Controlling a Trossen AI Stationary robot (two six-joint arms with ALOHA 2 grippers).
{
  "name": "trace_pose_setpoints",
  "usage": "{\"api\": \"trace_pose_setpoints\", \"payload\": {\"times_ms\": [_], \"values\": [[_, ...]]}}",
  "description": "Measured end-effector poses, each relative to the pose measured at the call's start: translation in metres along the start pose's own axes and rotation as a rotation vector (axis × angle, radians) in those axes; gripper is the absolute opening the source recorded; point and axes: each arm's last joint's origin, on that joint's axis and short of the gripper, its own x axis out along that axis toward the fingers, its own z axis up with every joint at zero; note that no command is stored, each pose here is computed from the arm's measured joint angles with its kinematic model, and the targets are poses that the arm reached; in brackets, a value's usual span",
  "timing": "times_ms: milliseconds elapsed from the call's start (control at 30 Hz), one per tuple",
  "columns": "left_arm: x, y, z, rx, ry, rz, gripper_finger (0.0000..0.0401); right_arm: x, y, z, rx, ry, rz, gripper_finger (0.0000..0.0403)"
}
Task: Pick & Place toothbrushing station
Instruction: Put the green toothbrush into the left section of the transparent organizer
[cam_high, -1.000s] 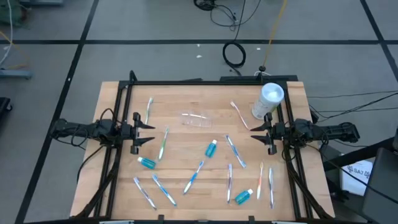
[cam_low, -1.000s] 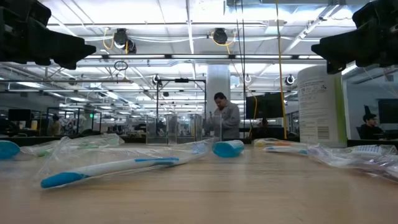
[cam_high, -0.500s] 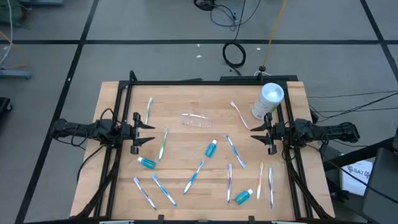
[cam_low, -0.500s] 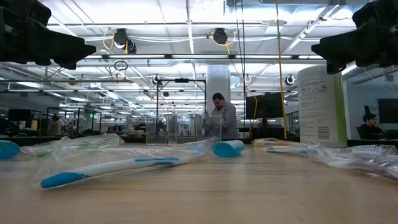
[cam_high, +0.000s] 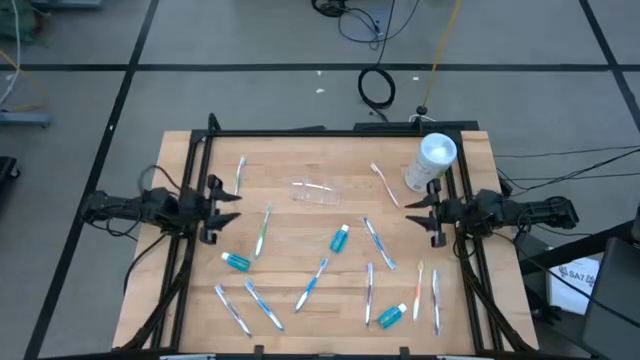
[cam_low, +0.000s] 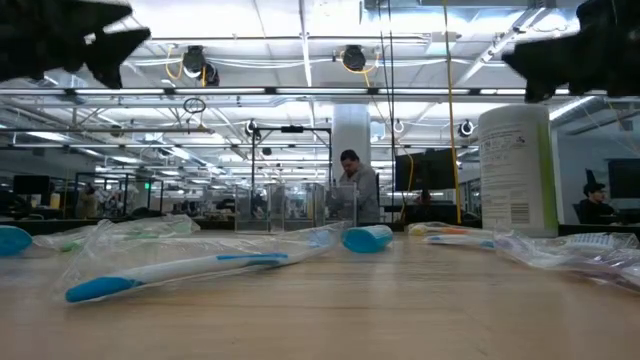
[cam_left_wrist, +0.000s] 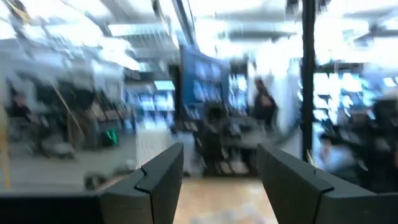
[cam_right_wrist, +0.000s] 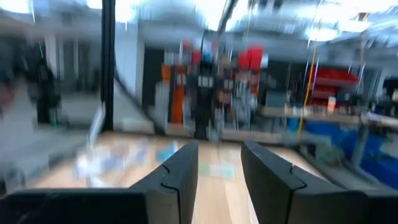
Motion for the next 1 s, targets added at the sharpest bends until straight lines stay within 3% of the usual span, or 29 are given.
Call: {"api": "trace_pose_setpoints", "payload": {"times_ms": [133,233,400,533,733,1000], "values": [[0.001,0.001,0.011,0.073,0.008,0.023,0.0212,0.0,-0.001,0.012,0.058,-0.125,-0.012,0.0114],[0.004,0.002,0.019,0.066,0.102,0.043,0.0212,0.003,-0.001,0.006,0.072,-0.033,-0.012,0.0114],[0.014,0.004,0.035,0.081,0.26,0.108,0.0212,0.013,-0.004,0.019,0.091,0.02,-0.115,0.0114],[0.027,0.004,0.046,0.129,0.412,0.13,0.0212,0.029,-0.004,0.029,0.039,0.097,-0.094,0.0114],[0.044,0.004,0.049,0.045,0.649,0.235,0.0212,0.061,-0.004,0.045,0.025,0.203,-0.088,0.0114],[0.067,-0.003,0.037,-0.164,0.687,0.233,0.0212,0.092,-0.001,0.034,0.095,0.257,-0.094,0.0114]]}}
